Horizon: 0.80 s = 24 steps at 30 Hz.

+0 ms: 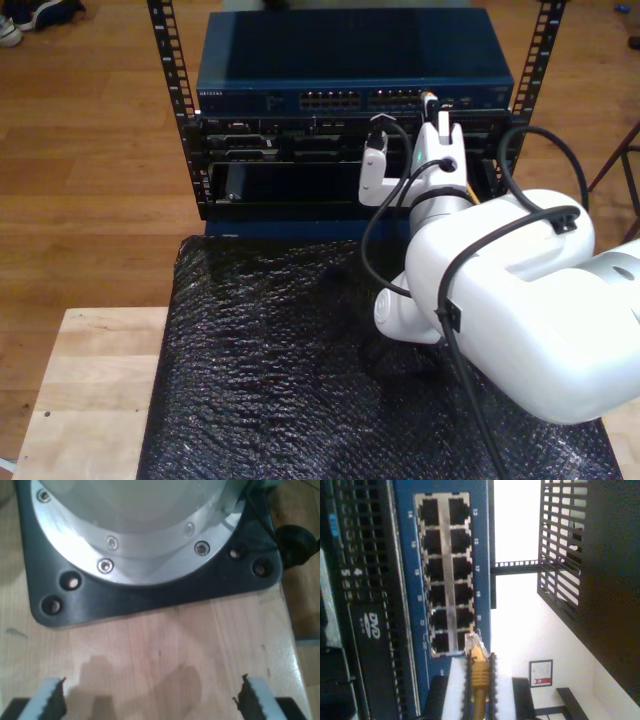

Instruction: Grab the cable and plug it in

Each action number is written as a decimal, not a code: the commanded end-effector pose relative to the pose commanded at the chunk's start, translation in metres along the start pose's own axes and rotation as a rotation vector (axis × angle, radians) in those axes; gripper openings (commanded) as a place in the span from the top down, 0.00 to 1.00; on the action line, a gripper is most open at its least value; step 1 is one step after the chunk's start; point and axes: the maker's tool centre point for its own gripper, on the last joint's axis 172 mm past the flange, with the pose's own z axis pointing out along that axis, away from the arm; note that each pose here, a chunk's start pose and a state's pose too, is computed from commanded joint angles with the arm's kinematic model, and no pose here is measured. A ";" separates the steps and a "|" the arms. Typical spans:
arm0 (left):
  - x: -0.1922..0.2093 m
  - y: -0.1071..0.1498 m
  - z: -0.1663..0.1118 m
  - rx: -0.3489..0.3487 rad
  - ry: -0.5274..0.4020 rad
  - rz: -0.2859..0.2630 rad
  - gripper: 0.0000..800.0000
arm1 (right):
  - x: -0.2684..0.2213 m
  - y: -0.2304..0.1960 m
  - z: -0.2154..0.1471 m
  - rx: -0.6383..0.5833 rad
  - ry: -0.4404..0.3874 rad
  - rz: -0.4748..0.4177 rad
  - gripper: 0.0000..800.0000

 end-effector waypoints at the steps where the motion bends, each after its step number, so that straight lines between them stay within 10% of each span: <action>1: 0.000 0.000 0.000 0.000 0.000 0.000 0.00 | 0.000 0.000 0.000 0.000 0.000 0.002 1.00; 24: 0.000 0.000 0.000 0.000 0.000 0.000 0.00 | -0.009 -0.005 0.005 0.012 -0.013 -0.001 1.00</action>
